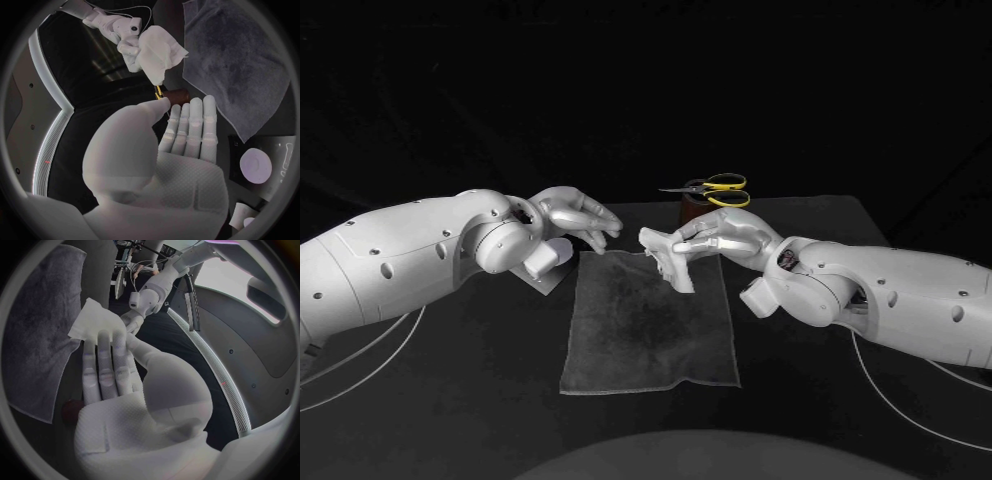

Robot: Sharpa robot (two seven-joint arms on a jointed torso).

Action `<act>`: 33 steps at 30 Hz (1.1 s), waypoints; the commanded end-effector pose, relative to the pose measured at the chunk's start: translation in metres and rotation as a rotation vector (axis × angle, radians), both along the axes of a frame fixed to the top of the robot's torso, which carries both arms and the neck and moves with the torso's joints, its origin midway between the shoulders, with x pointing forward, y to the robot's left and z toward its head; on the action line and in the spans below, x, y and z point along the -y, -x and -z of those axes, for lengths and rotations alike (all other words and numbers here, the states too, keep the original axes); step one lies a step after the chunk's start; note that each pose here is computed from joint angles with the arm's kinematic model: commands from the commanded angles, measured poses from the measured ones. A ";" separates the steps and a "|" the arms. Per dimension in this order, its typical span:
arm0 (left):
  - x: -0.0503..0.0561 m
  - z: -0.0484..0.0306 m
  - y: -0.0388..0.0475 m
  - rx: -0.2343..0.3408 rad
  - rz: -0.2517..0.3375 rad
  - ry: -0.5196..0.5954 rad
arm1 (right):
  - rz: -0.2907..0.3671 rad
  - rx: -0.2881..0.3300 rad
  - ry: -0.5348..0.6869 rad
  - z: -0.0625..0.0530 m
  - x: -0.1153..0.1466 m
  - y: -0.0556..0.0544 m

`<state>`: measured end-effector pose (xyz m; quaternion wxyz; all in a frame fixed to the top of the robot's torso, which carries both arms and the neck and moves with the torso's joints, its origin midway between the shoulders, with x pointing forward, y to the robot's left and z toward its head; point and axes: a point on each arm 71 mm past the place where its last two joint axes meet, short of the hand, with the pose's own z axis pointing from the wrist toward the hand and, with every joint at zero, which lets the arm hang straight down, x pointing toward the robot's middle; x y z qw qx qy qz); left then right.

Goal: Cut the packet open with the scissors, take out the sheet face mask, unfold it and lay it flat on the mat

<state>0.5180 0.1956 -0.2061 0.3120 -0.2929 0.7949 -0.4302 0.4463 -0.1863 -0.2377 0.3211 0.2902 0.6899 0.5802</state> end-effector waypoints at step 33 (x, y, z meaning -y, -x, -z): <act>0.026 0.0350 0.0594 -0.323 -0.148 0.505 | 0.078 0.244 0.156 -0.012 0.009 -0.020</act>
